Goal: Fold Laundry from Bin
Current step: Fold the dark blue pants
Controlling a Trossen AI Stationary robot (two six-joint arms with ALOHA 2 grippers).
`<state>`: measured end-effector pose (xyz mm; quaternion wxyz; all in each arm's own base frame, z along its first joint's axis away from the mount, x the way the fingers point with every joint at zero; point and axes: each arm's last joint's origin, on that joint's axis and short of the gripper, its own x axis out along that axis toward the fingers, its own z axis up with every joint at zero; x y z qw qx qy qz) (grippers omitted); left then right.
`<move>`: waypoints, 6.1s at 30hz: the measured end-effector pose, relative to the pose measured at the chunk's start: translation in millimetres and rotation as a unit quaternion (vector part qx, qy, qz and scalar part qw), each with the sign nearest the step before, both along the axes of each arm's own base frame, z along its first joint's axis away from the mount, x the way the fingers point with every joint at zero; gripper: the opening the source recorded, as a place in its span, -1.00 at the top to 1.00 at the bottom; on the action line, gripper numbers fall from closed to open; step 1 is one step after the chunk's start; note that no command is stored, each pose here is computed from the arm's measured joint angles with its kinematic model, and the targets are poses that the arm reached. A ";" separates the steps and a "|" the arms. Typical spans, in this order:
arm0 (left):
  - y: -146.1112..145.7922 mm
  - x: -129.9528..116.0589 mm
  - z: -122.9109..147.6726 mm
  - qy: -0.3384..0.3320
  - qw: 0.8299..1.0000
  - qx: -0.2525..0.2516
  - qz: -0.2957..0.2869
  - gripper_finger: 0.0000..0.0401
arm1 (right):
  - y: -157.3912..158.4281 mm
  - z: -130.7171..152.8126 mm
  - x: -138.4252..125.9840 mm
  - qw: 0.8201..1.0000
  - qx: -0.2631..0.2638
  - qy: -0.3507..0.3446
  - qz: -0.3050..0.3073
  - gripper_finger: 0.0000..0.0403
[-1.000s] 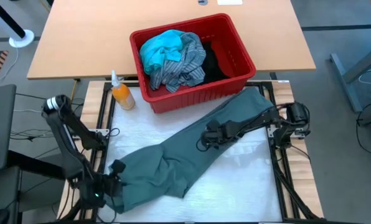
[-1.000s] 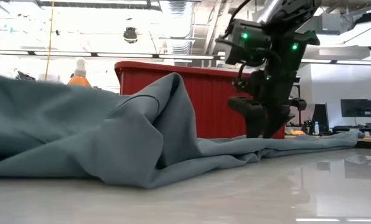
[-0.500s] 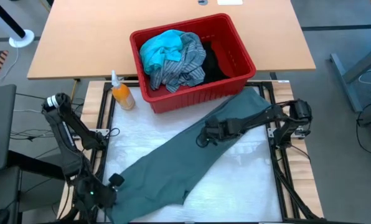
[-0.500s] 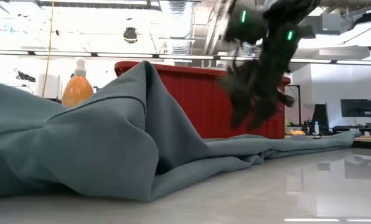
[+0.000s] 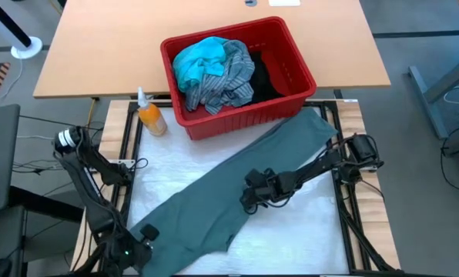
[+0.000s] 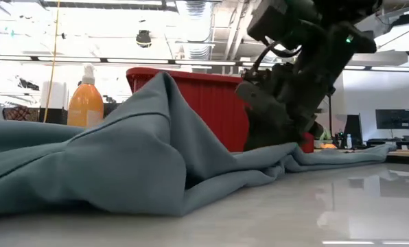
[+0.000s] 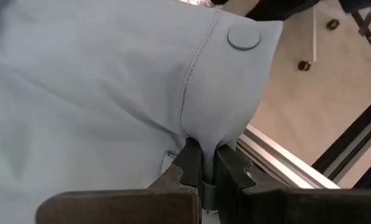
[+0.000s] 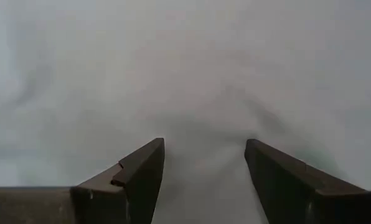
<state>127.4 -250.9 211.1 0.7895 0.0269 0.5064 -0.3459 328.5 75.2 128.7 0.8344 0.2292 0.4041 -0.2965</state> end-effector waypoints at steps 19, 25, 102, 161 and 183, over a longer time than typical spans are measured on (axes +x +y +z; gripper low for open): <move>26.1 19.1 -23.0 -0.057 0.983 0.149 0.092 0.94 | -91.5 -6.3 -18.8 0.982 -0.023 0.164 -0.091 -0.28; 24.6 16.4 -29.5 -0.018 0.989 0.106 0.104 0.94 | -90.9 9.1 -16.9 0.990 -0.014 0.131 -0.052 -0.28; 102.3 -19.8 -56.4 0.139 0.908 -0.011 0.394 0.26 | -156.4 39.4 -68.1 0.967 -0.054 0.185 -0.167 -0.28; 318.7 155.4 -71.1 -0.152 0.861 -0.034 0.484 -0.08 | 58.7 -22.8 -0.8 0.819 -0.390 0.088 0.411 -0.28; 334.6 205.2 -112.9 -0.068 0.871 0.055 0.483 0.04 | 65.3 -24.0 -3.2 0.834 -0.368 0.070 0.406 -0.15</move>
